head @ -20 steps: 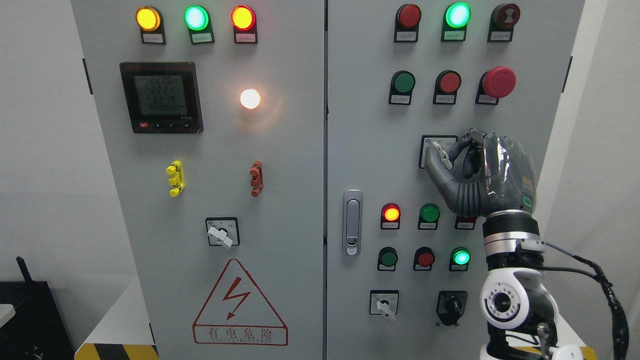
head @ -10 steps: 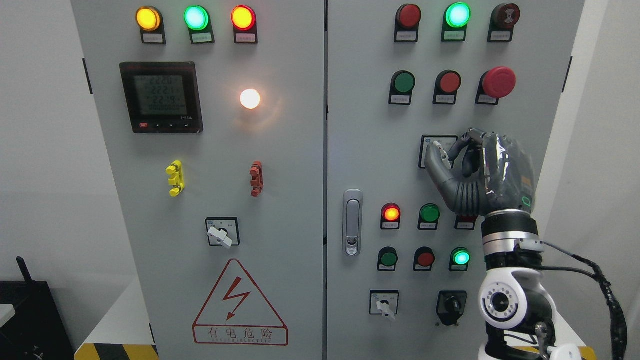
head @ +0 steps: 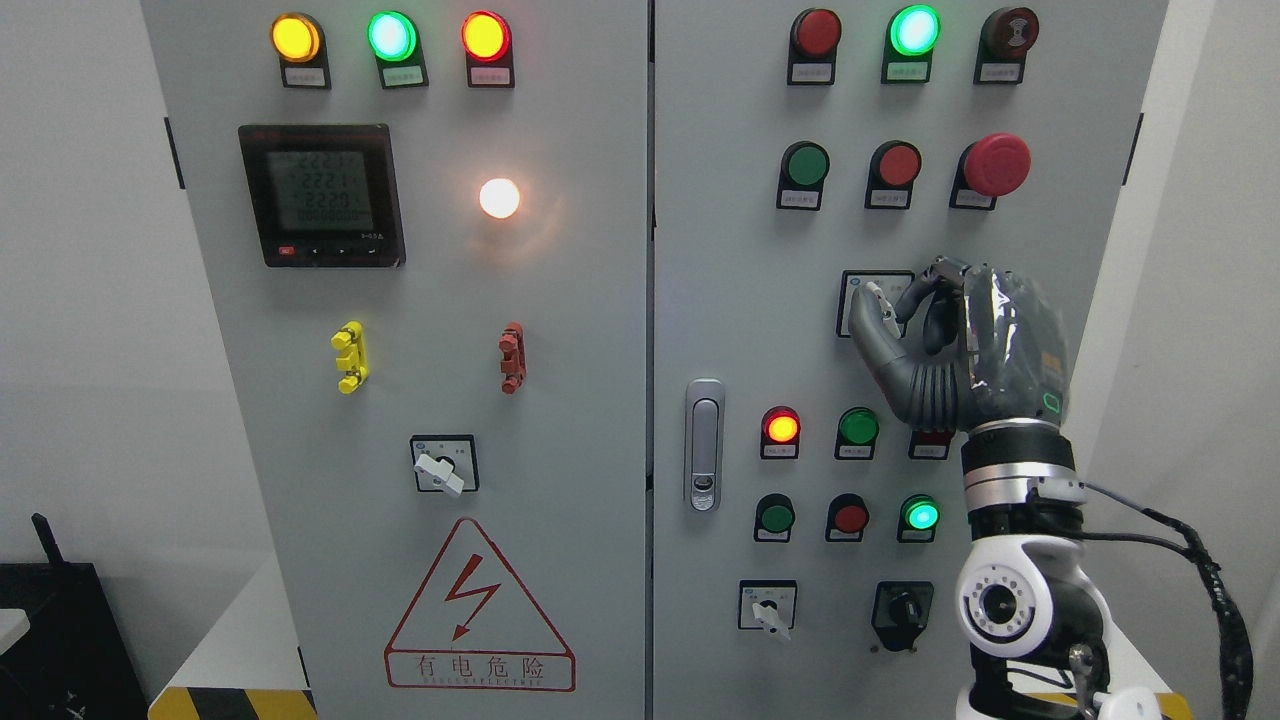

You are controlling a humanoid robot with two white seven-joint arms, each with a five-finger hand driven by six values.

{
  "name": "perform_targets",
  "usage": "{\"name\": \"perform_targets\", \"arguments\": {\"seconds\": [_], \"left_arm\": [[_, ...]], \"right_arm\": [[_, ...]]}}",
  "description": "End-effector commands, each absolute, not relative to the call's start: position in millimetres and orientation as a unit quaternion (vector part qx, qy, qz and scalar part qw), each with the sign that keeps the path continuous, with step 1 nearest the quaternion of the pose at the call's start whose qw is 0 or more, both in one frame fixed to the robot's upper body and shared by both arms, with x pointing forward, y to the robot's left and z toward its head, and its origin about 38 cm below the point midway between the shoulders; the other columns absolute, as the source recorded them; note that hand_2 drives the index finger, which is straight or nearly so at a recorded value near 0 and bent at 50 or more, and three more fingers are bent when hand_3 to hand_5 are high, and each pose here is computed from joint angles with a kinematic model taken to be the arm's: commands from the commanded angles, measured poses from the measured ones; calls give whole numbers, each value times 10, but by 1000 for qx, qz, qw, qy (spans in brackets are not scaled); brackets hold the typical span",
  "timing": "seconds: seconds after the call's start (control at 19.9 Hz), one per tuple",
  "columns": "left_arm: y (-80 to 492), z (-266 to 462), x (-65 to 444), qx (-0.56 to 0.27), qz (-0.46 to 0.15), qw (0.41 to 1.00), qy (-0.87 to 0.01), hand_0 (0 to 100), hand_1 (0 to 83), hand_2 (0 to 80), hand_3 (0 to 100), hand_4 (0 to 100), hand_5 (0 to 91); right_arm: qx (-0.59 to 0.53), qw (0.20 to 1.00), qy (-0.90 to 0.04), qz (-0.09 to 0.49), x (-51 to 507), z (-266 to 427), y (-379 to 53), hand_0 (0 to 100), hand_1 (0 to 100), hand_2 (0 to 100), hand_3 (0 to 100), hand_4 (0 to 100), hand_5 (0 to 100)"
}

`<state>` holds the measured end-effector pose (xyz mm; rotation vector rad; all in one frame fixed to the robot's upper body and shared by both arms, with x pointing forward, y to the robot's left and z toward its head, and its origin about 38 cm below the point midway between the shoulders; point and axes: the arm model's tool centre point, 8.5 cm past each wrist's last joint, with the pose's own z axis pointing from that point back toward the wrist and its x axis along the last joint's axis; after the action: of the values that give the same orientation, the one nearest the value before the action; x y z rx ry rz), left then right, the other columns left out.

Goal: Rotate and turn off gray switch

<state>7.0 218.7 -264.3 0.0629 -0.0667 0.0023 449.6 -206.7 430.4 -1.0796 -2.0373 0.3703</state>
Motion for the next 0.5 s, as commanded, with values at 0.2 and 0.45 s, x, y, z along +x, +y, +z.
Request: {"name": "perform_targets", "arguments": {"seconds": [0.2, 0.45], "left_arm": [[2189, -2643, 217, 32, 14, 998, -50, 120, 389, 0, 0, 0, 0], [2189, -2643, 217, 32, 14, 998, -50, 120, 389, 0, 0, 0, 0]], "right_arm": [[-424, 393, -802, 148, 4500, 4299, -2058, 533, 399, 695, 1000, 929, 1000], [-424, 393, -802, 148, 4500, 4300, -2053, 543, 396, 700, 1000, 930, 1000]]}}
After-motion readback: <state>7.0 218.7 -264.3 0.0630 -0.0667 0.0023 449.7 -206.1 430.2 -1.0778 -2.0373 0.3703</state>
